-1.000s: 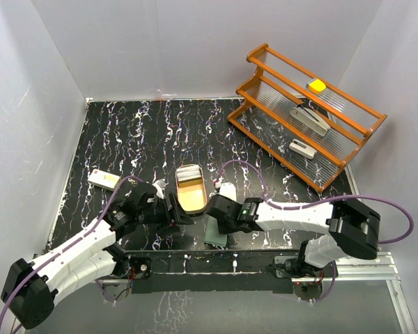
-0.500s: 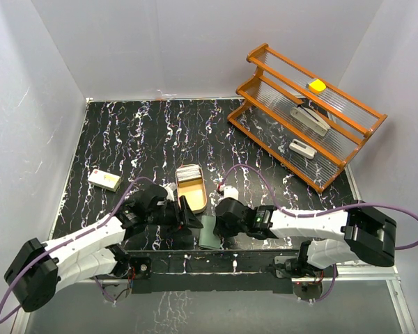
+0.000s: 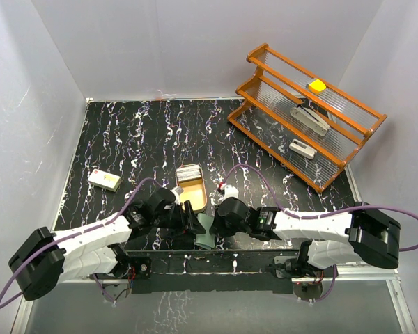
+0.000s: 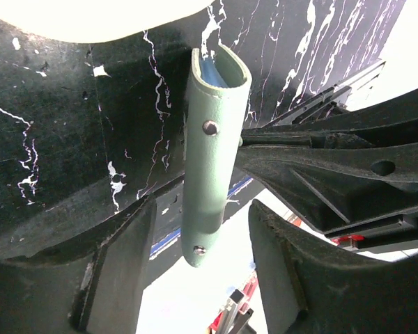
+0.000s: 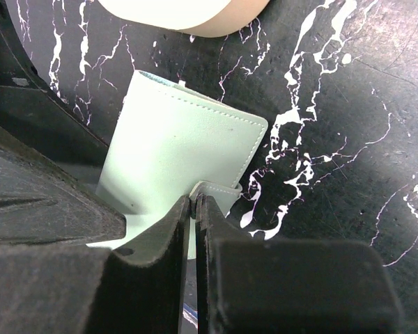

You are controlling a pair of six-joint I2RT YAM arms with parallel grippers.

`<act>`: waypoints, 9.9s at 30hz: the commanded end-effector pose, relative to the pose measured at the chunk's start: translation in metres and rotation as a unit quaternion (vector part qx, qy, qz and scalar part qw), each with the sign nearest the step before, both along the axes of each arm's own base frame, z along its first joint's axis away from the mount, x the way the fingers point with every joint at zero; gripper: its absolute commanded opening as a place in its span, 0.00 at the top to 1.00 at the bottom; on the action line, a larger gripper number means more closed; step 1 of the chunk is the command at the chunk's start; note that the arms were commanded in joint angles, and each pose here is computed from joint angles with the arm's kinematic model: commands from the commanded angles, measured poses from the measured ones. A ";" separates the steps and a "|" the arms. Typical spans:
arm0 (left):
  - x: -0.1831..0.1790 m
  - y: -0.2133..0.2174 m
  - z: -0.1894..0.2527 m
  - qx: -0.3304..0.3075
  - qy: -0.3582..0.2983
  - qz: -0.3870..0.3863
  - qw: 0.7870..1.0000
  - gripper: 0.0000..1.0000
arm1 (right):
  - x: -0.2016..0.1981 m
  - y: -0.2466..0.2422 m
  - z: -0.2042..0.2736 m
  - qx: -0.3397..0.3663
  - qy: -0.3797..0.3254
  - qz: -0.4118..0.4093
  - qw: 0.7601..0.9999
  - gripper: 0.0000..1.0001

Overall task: Put the credit cards into the card holder
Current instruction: Open the card holder at the center of the board.

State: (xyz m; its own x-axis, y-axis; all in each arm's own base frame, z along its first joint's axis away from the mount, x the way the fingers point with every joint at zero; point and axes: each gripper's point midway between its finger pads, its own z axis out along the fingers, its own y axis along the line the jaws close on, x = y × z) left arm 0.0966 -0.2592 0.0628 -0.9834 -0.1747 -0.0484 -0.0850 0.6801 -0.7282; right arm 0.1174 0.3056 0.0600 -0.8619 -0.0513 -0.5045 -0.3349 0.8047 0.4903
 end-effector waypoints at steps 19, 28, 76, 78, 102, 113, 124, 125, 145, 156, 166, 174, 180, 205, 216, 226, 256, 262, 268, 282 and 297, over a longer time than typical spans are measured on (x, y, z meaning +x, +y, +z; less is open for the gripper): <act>-0.003 0.004 -0.004 0.026 -0.012 -0.003 1.000 1.00 | 0.000 -0.049 -0.009 -0.049 0.010 -0.079 0.996 1.00; -0.001 0.002 -0.001 0.024 -0.013 -0.002 1.000 1.00 | -0.007 -0.021 0.006 0.014 0.037 -0.060 0.997 0.71; 0.006 0.018 0.032 0.050 -0.055 0.016 0.997 0.36 | -0.010 0.004 0.089 0.134 0.008 -0.019 0.991 1.00; 0.007 0.016 0.039 0.041 -0.060 0.013 0.997 0.34 | -0.011 0.010 0.102 0.160 0.009 -0.018 0.987 1.00; -0.001 0.029 0.003 0.079 -0.035 0.016 0.996 0.49 | -0.007 -0.005 0.091 0.146 0.010 -0.053 0.988 1.00; -0.001 0.017 0.017 0.024 -0.043 0.019 0.999 0.36 | -0.010 0.005 0.085 0.153 0.024 -0.040 0.987 1.00; 0.001 0.020 0.021 0.017 -0.053 0.034 0.998 0.34 | -0.009 0.021 0.112 0.199 0.010 -0.018 0.980 1.00; 0.001 0.021 0.018 0.019 -0.050 0.035 0.998 0.35 | -0.009 0.021 0.110 0.196 0.011 -0.018 0.980 1.00; -0.002 0.034 -0.007 0.079 -0.031 0.032 0.996 0.39 | -0.002 -0.057 0.037 0.065 0.010 -0.131 0.989 1.00; -0.003 0.037 -0.014 0.098 -0.023 0.032 0.994 0.46 | -0.002 -0.080 0.009 0.004 0.023 -0.170 0.985 1.00; -0.005 0.042 -0.019 0.104 -0.018 0.043 0.994 0.61 | -0.005 -0.085 -0.004 0.008 0.030 -0.178 0.984 1.00; -0.004 0.043 -0.024 0.109 -0.017 0.043 0.993 0.58 | -0.006 -0.093 -0.013 -0.003 0.034 -0.189 0.981 1.00; -0.005 0.046 -0.031 0.124 -0.011 0.045 0.991 0.56 | -0.010 -0.103 -0.025 -0.017 0.049 -0.209 0.977 1.00; -0.002 0.006 -0.015 -0.035 -0.012 0.056 0.998 0.62 | -0.018 -0.108 -0.041 -0.020 0.063 -0.203 0.977 1.00; 0.003 0.003 0.010 -0.066 -0.039 0.057 0.995 1.00 | -0.013 -0.095 -0.011 -0.005 0.060 -0.200 0.978 0.81; 0.004 0.015 0.008 0.008 -0.066 0.025 0.998 1.00 | 0.001 -0.049 0.095 0.072 0.008 -0.129 0.989 0.59; -0.004 0.014 0.004 -0.020 -0.048 0.030 0.998 0.91 | 0.007 0.011 -0.002 -0.003 0.045 -0.064 0.997 0.80; -0.005 0.015 0.002 -0.025 -0.047 0.033 0.998 0.92 | 0.002 0.009 -0.019 -0.014 0.057 -0.061 0.996 0.81; -0.006 0.015 0.002 -0.036 -0.048 0.037 0.998 0.85 | 0.001 0.007 -0.027 -0.020 0.062 -0.062 0.996 0.81; -0.009 0.021 -0.010 -0.019 -0.045 0.033 0.998 1.00 | 0.011 0.033 0.027 0.087 0.050 -0.081 0.992 0.55; -0.010 0.020 -0.010 -0.021 -0.043 0.030 0.998 1.00 | 0.021 0.051 0.022 0.074 0.048 -0.085 0.992 0.41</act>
